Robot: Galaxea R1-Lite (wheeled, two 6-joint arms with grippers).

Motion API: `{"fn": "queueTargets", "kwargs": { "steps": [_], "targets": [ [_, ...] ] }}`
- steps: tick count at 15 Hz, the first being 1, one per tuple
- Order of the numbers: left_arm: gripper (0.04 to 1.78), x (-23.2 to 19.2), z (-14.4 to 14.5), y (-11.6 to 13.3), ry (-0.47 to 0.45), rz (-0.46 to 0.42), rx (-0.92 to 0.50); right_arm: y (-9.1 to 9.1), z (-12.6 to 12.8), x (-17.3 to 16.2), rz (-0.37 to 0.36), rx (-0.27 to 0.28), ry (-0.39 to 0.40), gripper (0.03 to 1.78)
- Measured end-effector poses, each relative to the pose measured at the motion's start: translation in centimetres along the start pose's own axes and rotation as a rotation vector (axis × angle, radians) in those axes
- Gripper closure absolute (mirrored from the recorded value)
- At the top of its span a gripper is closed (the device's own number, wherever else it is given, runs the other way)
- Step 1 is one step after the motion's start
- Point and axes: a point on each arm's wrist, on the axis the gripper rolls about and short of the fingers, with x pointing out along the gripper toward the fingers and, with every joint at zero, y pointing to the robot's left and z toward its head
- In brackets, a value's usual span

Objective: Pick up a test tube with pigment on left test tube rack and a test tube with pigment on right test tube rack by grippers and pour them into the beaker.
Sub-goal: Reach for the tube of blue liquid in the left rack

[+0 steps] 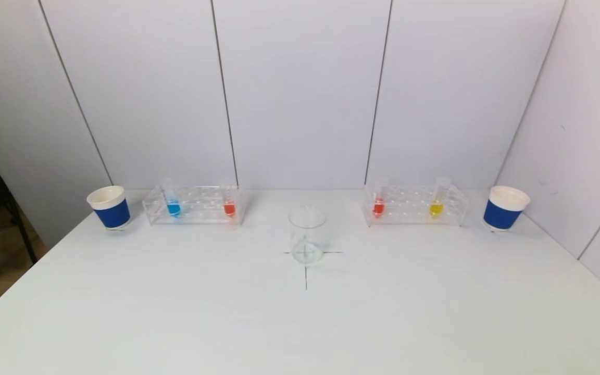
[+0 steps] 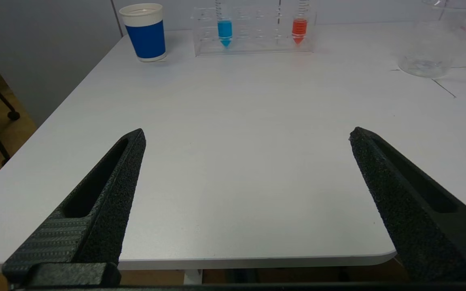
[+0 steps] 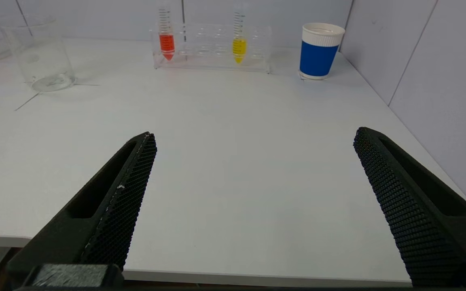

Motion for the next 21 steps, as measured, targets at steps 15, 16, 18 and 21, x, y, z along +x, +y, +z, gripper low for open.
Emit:
{"fn": "queueTargets", "kwargs": {
  "steps": [15,16,18,21],
  "targets": [
    [0.06,0.0,-0.1,0.0,0.005,-0.005,0.014,0.0,0.0,0.0,0.000,0.000,0.000,0.04],
    [0.06,0.0,0.0,0.0,0.003,-0.004,0.016,0.0,0.0,0.0,0.000,0.000,0.000,0.04],
    [0.06,-0.3,0.9,0.0,-0.018,-0.005,0.019,0.0,0.0,0.0,0.000,0.000,0.000,0.04],
    [0.06,-1.5,3.4,0.0,-0.059,-0.016,0.021,0.0,0.0,0.0,0.000,0.000,0.000,0.04]
  ]
}}
